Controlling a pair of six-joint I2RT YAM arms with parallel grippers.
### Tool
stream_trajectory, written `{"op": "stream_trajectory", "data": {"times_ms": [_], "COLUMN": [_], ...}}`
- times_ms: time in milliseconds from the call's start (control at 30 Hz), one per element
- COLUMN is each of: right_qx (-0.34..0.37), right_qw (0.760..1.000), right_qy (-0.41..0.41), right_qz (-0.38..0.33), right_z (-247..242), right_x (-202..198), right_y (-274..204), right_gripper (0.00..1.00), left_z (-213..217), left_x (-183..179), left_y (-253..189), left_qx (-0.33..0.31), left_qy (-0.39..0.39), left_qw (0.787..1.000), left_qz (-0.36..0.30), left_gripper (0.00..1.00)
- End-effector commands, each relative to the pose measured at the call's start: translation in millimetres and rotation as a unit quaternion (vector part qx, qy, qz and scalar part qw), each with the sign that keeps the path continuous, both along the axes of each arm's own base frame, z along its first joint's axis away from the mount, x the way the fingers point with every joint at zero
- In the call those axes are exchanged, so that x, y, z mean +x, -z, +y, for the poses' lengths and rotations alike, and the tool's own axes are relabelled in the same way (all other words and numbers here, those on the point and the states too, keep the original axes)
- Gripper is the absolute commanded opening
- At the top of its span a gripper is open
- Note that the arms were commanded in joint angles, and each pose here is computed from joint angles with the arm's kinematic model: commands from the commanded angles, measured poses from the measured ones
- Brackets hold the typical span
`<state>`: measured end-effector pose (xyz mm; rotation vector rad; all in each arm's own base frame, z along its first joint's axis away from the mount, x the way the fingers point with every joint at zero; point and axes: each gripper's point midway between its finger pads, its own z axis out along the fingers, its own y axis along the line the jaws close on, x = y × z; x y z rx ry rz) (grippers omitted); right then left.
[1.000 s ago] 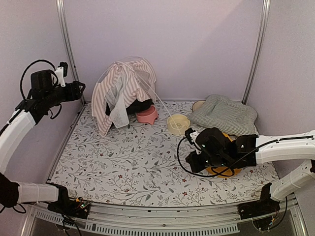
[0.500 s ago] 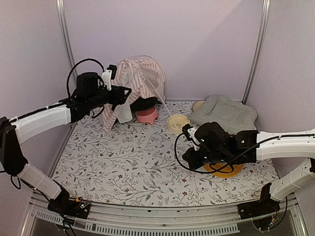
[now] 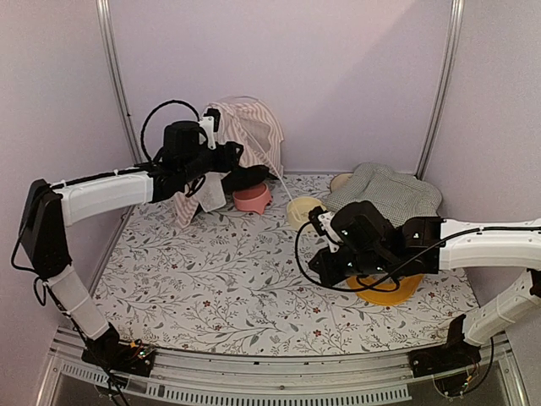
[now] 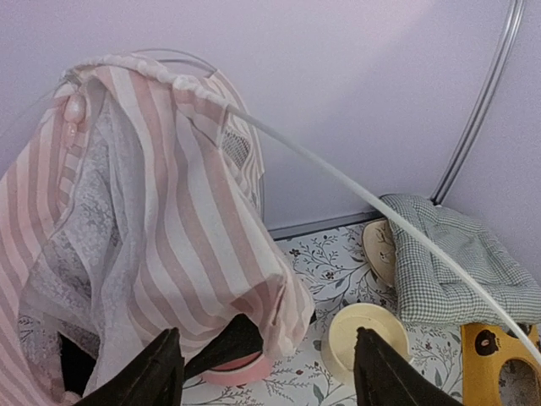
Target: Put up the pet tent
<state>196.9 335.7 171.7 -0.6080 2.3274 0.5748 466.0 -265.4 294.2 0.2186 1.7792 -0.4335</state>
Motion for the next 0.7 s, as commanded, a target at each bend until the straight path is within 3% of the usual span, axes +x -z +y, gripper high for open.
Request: {"op": "stream_trajectory", "data": {"times_ms": [0, 533, 567, 667], "right_qx": [0.021, 0.031, 0.032, 0.037], "right_qw": [1.000, 0.999, 0.999, 0.999], "right_qy": [0.006, -0.001, -0.002, -0.005], "right_qz": [-0.014, -0.023, -0.023, -0.022], "right_z": [8.8, 15.8, 16.9, 20.9], "right_x": [6.9, 8.9, 8.8, 9.3], "right_y": [-18.2, -34.5, -35.9, -40.5], "right_gripper": [0.00, 0.00, 0.00, 0.00], "left_z": [-18.4, -28.6, -29.9, -37.7], "left_x": [-8.7, 17.3, 18.0, 11.6], "left_y": [4.7, 32.8, 30.0, 15.4], "left_qx": [-0.017, -0.026, -0.029, -0.036], "left_qy": [0.000, -0.023, -0.021, 0.002], "left_qw": [1.000, 0.999, 0.999, 0.999], "left_qz": [0.002, 0.016, 0.012, -0.009], "left_gripper": [0.68, 0.53, 0.45, 0.03]}}
